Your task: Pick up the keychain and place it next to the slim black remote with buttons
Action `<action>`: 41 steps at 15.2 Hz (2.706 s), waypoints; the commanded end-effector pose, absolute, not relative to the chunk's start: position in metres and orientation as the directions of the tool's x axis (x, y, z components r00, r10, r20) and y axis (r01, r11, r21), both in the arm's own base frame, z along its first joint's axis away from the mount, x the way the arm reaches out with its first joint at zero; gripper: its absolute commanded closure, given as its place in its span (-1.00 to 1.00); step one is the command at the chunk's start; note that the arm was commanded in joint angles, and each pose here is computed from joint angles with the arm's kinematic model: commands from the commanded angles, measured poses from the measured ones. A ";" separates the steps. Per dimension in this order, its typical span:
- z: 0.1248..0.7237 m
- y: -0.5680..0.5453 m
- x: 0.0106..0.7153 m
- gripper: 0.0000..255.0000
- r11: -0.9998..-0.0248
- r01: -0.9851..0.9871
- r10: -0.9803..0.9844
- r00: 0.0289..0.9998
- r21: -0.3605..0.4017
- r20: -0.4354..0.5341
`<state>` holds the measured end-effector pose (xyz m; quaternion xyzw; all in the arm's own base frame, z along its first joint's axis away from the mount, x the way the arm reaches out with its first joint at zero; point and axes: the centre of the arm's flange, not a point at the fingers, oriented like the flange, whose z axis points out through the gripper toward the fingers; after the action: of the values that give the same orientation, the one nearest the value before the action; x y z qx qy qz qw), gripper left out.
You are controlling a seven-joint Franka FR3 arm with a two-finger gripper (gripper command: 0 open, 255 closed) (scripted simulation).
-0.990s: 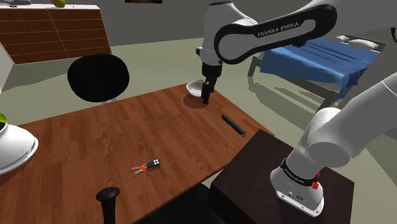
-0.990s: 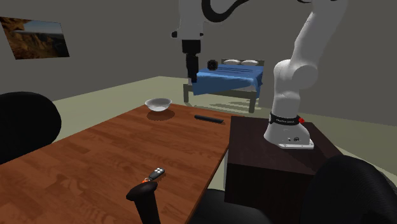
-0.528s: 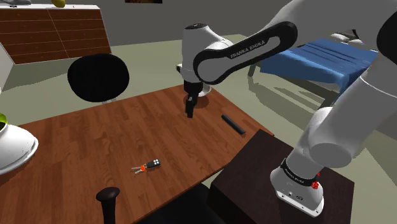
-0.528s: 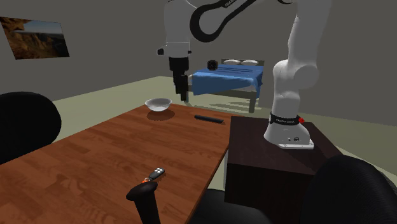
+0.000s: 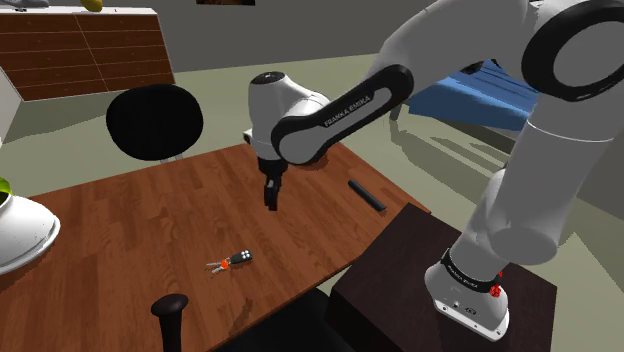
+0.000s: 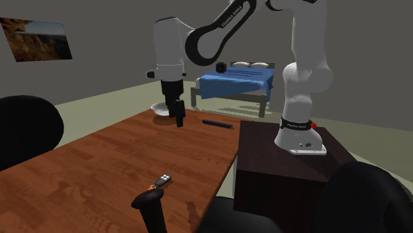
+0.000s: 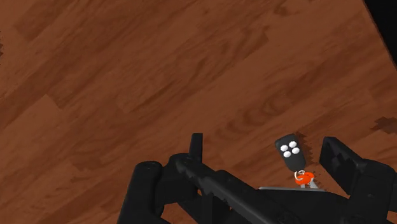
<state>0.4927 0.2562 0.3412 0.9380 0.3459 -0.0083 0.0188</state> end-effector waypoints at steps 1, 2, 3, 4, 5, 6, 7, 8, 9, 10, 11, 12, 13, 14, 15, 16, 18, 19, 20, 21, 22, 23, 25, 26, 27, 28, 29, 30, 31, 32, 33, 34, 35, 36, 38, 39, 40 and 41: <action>0.319 0.275 0.501 -1.00 -0.735 0.678 0.677 0.735 0.027 -0.030; 0.311 0.285 0.503 -1.00 -0.722 0.691 0.691 0.723 0.026 -0.031; 0.302 0.295 0.506 -1.00 -0.709 0.705 0.704 0.710 0.025 -0.032; 0.294 0.305 0.508 -1.00 -0.696 0.718 0.717 0.696 0.024 -0.033; 0.285 0.315 0.510 -1.00 -0.683 0.730 0.730 0.683 0.023 -0.034; 0.277 0.325 0.511 -1.00 -0.669 0.743 0.742 0.669 0.021 -0.035; 0.268 0.335 0.513 -1.00 -0.655 0.755 0.754 0.655 0.020 -0.036; 0.260 0.345 0.514 -1.00 -0.641 0.767 0.766 0.641 0.019 -0.037; 0.251 0.355 0.515 -1.00 -0.627 0.779 0.778 0.627 0.018 -0.038; 0.243 0.365 0.516 -1.00 -0.612 0.791 0.790 0.612 0.017 -0.039; 0.235 0.375 0.517 -1.00 -0.597 0.802 0.801 0.597 0.015 -0.040; 0.226 0.386 0.517 -1.00 -0.582 0.813 0.812 0.582 0.014 -0.041; 0.218 0.396 0.517 -1.00 -0.567 0.824 0.823 0.567 0.013 -0.042; 0.209 0.406 0.517 -1.00 -0.552 0.834 0.833 0.552 0.011 -0.043; 0.208 0.407 0.517 -1.00 -0.550 0.835 0.834 0.550 0.011 -0.043; 0.203 0.407 0.517 -1.00 -0.550 0.835 0.834 0.550 0.011 -0.043; 0.192 0.406 0.517 -1.00 -0.550 0.835 0.834 0.550 0.011 -0.043; 0.187 0.406 0.517 -1.00 -0.550 0.835 0.834 0.550 0.011 -0.043; 0.182 0.406 0.517 -1.00 -0.550 0.835 0.834 0.550 0.011 -0.043; 0.176 0.406 0.517 -1.00 -0.550 0.835 0.834 0.550 0.011 -0.043; 0.168 0.405 0.517 -1.00 -0.550 0.835 0.834 0.550 0.011 -0.043; 0.168 0.405 0.517 -1.00 -0.550 0.835 0.834 0.550 0.011 -0.043; 0.168 0.405 0.517 -1.00 -0.550 0.835 0.834 0.550 0.011 -0.043; 0.168 0.405 0.517 -1.00 -0.550 0.835 0.834 0.550 0.011 -0.043; 0.168 0.405 0.517 -1.00 -0.550 0.835 0.834 0.550 0.011 -0.043; 0.168 0.405 0.517 -1.00 -0.550 0.835 0.834 0.550 0.011 -0.043; 0.168 0.405 0.517 -1.00 -0.550 0.835 0.834 0.550 0.011 -0.043; 0.168 0.405 0.517 -1.00 -0.550 0.835 0.834 0.550 0.011 -0.043; 0.168 0.405 0.517 1.00 -0.550 0.835 0.834 0.550 0.011 -0.043; 0.168 0.405 0.517 1.00 -0.550 0.835 0.834 0.550 0.011 -0.043; 0.168 0.405 0.517 1.00 -0.550 0.835 0.834 0.550 0.011 -0.043; 0.168 0.405 0.516 1.00 -0.550 0.835 0.834 0.550 0.011 -0.043; 0.169 0.406 0.517 1.00 -0.550 0.835 0.834 0.550 0.011 -0.043; 0.169 0.403 0.518 1.00 -0.550 0.835 0.834 0.550 0.011 -0.043; 0.171 0.405 0.519 1.00 -0.550 0.835 0.834 0.550 0.011 -0.042; 0.169 0.406 0.520 1.00 -0.550 0.835 0.834 0.550 0.011 -0.042; 0.168 0.405 0.517 1.00 -0.550 0.835 0.834 0.550 0.011 -0.043; 0.173 0.405 0.517 1.00 -0.550 0.835 0.834 0.550 0.011 -0.043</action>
<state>0.5164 0.4078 0.1730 0.8795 0.4755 -0.0143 0.0139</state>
